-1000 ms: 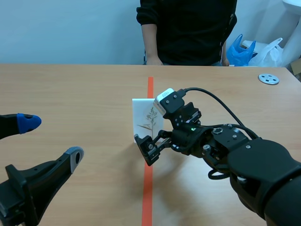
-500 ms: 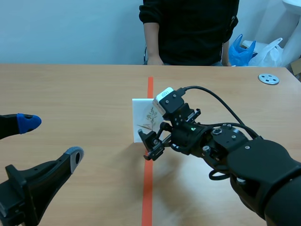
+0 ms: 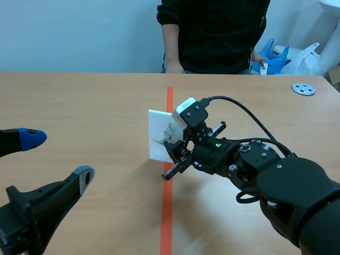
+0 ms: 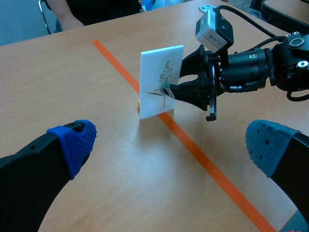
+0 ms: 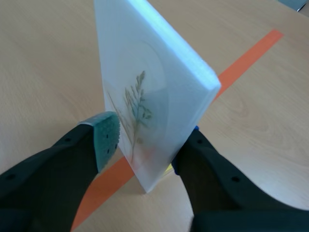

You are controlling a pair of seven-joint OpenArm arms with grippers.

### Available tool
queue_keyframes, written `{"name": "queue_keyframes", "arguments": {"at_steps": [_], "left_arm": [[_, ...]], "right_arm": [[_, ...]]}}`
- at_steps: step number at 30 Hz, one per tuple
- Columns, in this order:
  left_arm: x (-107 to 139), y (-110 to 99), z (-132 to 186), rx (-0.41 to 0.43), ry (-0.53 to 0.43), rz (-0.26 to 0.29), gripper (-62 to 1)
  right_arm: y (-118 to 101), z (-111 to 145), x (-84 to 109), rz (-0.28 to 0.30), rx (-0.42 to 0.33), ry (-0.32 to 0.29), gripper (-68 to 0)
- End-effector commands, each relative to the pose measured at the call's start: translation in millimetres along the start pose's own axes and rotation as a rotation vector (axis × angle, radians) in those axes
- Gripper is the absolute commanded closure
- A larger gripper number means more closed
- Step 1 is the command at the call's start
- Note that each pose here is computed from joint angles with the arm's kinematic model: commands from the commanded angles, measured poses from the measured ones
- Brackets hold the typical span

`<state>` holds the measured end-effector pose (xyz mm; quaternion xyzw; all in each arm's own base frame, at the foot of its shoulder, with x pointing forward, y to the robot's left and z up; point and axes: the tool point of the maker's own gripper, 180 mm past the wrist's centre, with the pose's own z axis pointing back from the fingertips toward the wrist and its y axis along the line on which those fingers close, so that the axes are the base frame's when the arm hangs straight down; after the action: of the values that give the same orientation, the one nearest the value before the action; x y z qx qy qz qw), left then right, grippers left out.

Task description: Sort the leaf by its shape. The table is split by an orange tape line. A compound leaf with several leaflets goes to the left side, a simple leaf with one blade goes to the right side. Return to the home posture when a red brick is placed on the table.

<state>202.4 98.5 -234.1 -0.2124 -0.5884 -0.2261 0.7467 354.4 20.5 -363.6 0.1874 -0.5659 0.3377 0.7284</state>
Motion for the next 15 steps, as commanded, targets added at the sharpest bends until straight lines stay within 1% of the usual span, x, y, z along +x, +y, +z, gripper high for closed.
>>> {"name": "queue_keyframes", "arguments": {"at_steps": [1, 7, 10, 13, 15], "left_arm": [[11.4, -3.3, -1.6, -0.01, -0.037, -0.003, -62.3], [11.4, -3.3, -1.6, -0.01, -0.037, -0.003, -62.3], [11.4, -3.3, -1.6, -0.01, -0.037, -0.003, -62.3], [11.4, -3.3, -1.6, -0.01, -0.037, -0.003, -62.3], [11.5, -3.3, -1.6, -0.01, -0.037, -0.003, -62.3]], "right_arm": [[-8.5, -4.2, 21.3, 0.018, -0.01, -0.057, -17.3], [-8.4, -4.1, 21.1, 0.018, -0.01, -0.057, -6.9], [-8.4, -4.1, 22.0, 0.018, -0.01, -0.062, -3.3], [-9.0, -3.5, 24.6, 0.019, -0.01, -0.077, -3.2], [-10.1, -2.2, 30.1, 0.024, -0.011, -0.1, -3.3]]}}
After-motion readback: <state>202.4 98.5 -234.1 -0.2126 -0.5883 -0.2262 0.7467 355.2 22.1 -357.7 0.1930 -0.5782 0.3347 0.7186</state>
